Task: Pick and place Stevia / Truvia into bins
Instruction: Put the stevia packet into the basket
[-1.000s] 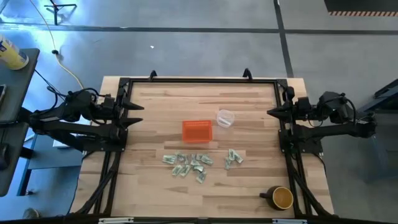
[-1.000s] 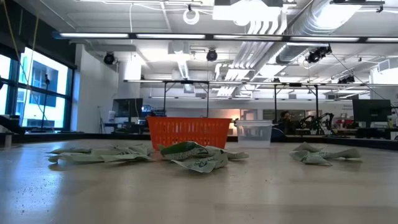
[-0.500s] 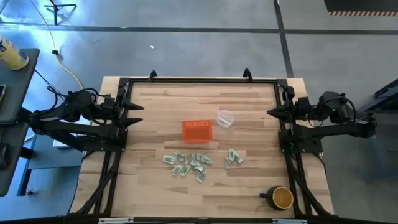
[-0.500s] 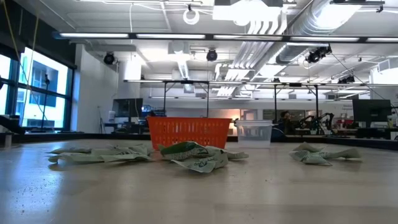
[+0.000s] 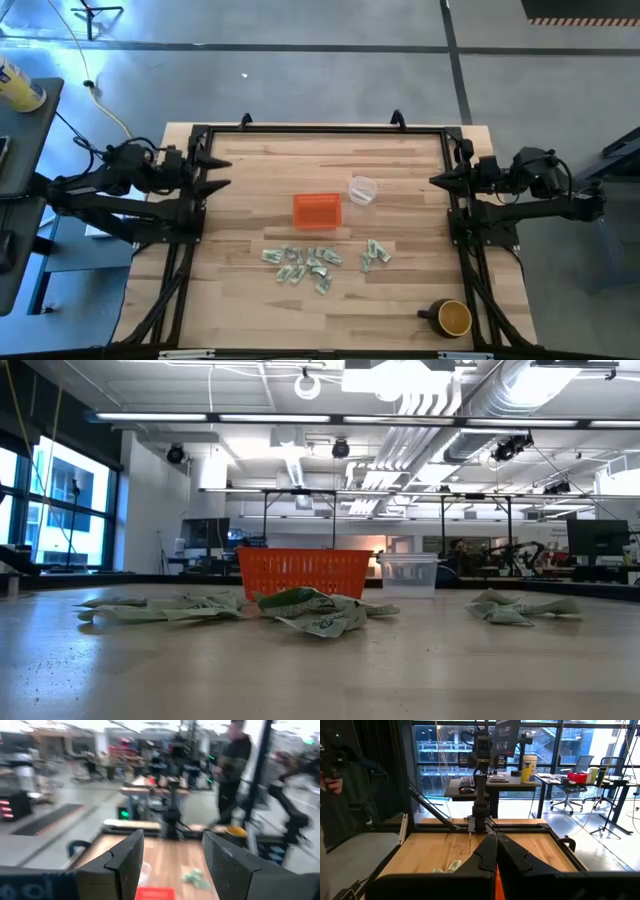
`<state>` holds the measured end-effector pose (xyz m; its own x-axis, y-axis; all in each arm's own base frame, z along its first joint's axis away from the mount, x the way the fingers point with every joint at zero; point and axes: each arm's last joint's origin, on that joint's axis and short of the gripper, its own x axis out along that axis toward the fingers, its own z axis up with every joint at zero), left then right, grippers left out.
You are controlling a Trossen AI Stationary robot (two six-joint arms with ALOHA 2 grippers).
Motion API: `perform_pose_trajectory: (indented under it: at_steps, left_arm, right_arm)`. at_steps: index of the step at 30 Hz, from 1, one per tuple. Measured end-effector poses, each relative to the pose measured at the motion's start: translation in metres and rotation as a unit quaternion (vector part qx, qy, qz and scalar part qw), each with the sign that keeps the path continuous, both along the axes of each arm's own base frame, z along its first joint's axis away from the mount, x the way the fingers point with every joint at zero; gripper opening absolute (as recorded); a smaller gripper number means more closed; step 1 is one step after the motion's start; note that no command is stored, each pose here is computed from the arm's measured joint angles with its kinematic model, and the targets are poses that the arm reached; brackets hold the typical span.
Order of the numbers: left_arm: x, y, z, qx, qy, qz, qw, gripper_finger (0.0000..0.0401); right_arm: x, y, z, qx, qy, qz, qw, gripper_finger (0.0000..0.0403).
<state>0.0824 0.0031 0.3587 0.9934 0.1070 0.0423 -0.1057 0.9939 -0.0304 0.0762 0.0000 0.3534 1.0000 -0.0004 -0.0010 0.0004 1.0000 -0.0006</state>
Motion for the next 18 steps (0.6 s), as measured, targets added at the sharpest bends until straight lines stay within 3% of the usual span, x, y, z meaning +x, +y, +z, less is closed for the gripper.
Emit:
perform_pose_trajectory:
  at_steps: [8, 12, 18]
  left_arm:
    - [0.010, 0.000, 0.002, -0.134, -0.019, -0.001, 0.991, 0.0238]
    - [0.019, 0.004, 0.000, -0.182, -0.023, 0.058, 0.981, 0.0234]
    - [0.035, 0.006, -0.002, -0.243, -0.034, 0.096, 0.965, 0.0234]
  right_arm:
    - [0.000, 0.000, 0.000, 0.000, 0.000, 0.000, 1.000, 0.0000]
    - [0.000, 0.000, 0.000, 0.000, 0.000, 0.000, 1.000, 0.0000]
    - [0.000, 0.000, 0.000, 0.000, 0.000, 0.000, 1.000, 0.0000]
